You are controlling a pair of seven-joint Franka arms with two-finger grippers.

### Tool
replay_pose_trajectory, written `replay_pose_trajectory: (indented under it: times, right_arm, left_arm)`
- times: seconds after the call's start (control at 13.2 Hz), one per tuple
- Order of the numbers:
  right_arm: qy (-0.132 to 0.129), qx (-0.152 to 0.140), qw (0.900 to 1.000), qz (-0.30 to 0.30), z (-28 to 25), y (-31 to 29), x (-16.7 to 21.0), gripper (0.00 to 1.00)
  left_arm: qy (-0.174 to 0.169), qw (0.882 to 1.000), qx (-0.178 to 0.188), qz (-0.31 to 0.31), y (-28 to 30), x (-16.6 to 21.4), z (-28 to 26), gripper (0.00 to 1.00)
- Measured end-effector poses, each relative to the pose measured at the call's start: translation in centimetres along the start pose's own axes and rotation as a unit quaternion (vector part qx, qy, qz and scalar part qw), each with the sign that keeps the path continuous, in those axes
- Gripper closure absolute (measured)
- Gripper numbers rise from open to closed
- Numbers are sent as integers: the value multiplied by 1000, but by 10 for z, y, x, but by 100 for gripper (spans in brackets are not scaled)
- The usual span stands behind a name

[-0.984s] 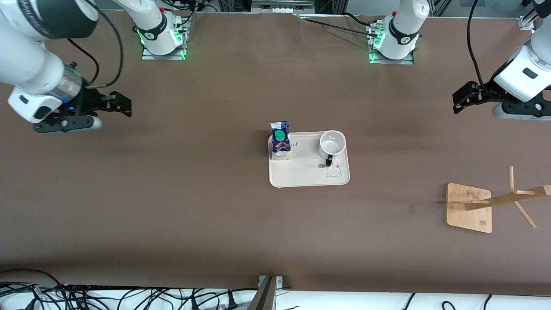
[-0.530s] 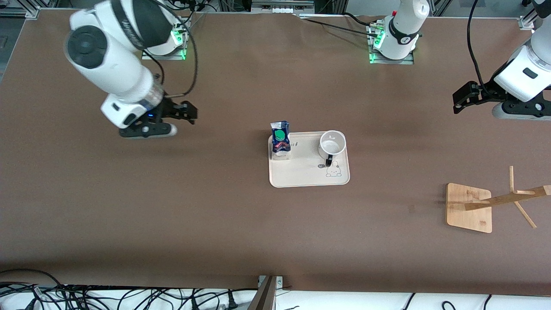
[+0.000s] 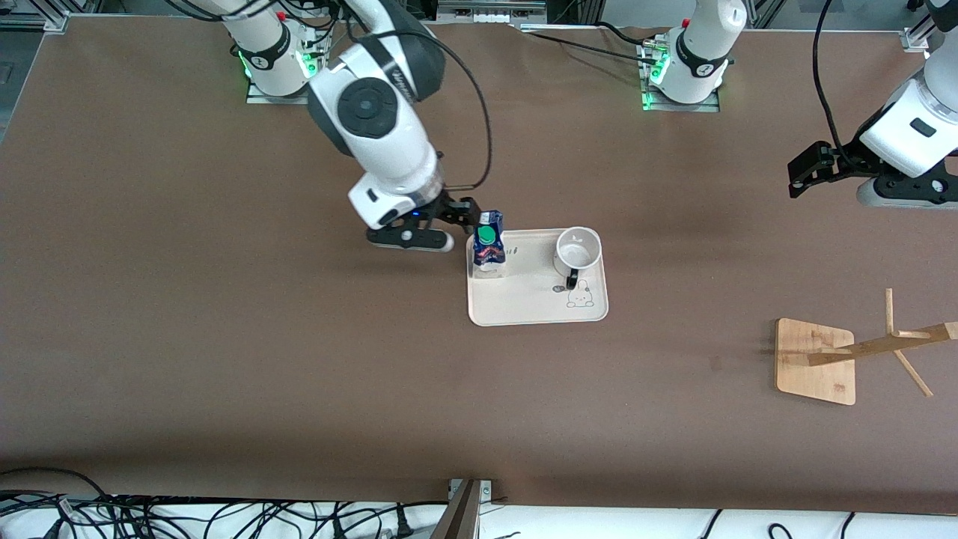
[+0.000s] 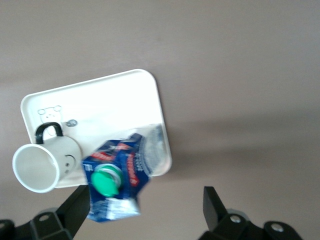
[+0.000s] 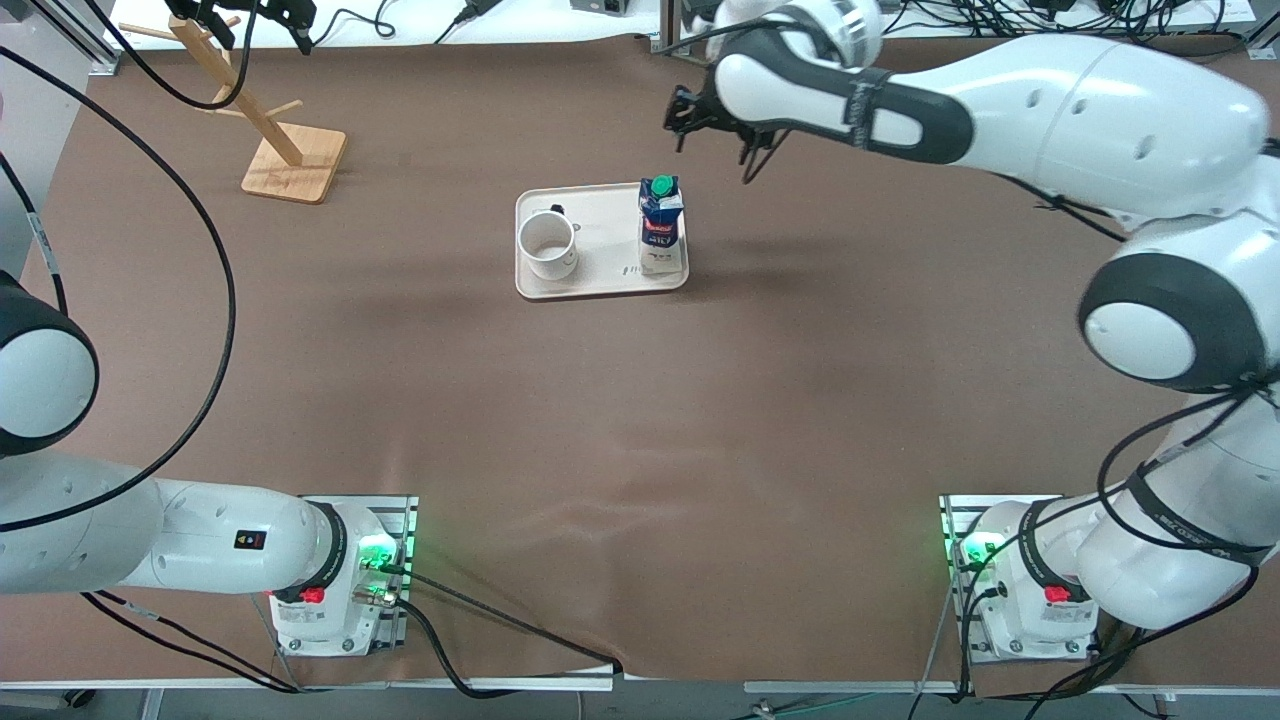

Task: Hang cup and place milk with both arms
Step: 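Reach the right gripper toward the milk carton on the tray, then close the right gripper on the milk carton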

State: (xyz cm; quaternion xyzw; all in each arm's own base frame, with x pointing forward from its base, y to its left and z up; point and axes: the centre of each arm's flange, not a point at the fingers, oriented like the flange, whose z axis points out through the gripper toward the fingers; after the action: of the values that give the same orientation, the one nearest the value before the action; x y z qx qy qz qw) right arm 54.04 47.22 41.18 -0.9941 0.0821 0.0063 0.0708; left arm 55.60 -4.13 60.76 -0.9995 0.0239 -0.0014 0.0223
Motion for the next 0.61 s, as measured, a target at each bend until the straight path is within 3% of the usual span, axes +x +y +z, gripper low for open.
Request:
replay_pose_trajectory:
  times: [0.61]
  right_arm:
    - [18,-41,999,-5,83,-51,-38,0]
  left_arm:
    - [0,1000,0,-1,-1,0,0,0]
